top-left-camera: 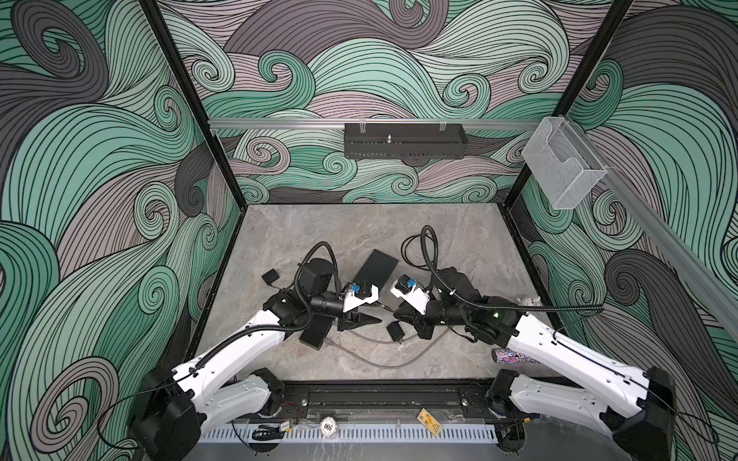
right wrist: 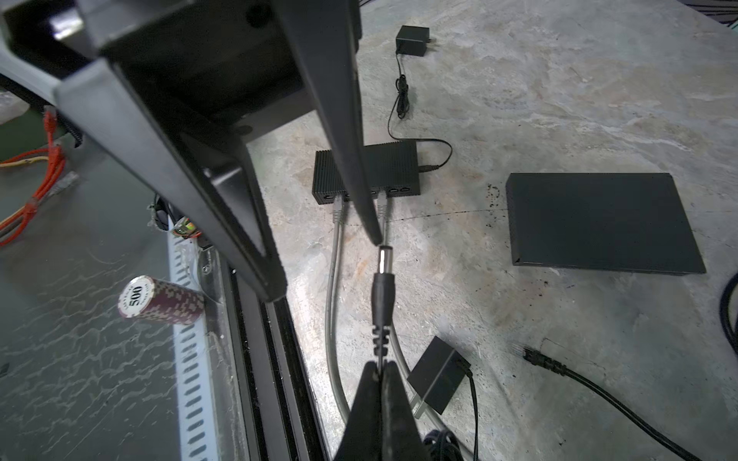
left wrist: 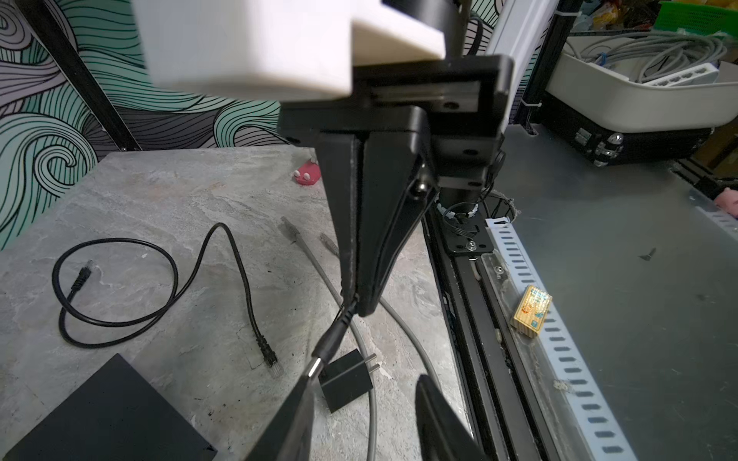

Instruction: Insert the plug into the switch port

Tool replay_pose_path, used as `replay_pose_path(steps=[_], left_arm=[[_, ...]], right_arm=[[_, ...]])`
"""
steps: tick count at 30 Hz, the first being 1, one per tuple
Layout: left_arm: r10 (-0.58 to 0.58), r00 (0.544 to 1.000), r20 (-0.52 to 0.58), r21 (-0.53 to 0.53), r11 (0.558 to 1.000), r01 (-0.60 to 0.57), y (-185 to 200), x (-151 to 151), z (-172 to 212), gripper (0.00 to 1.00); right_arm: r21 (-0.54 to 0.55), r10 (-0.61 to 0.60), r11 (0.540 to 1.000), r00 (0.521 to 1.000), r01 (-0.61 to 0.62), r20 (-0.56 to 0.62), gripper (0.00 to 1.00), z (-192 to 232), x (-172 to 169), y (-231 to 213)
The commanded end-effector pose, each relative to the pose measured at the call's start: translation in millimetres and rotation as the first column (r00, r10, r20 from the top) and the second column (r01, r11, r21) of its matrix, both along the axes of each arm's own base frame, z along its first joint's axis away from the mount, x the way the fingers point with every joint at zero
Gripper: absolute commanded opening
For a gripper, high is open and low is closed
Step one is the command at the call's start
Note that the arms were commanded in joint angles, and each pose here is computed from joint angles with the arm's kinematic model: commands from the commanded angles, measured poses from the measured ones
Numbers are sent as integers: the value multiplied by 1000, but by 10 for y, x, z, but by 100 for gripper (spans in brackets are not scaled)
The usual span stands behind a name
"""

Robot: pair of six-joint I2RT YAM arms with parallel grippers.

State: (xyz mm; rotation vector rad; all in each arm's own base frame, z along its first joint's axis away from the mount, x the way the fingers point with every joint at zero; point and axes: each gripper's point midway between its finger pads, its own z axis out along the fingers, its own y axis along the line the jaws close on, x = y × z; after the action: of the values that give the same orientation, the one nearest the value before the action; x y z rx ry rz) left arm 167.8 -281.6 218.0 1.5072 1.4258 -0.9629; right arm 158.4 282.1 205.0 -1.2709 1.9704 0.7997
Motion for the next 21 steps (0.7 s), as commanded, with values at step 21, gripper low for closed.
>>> replay_pose_path(steps=[21], left_arm=[[-55, 998, 43, -56, 997, 58, -14, -115, 246, 26]], right_arm=[[70, 77, 995, 997, -77, 5, 0, 111, -119, 88]])
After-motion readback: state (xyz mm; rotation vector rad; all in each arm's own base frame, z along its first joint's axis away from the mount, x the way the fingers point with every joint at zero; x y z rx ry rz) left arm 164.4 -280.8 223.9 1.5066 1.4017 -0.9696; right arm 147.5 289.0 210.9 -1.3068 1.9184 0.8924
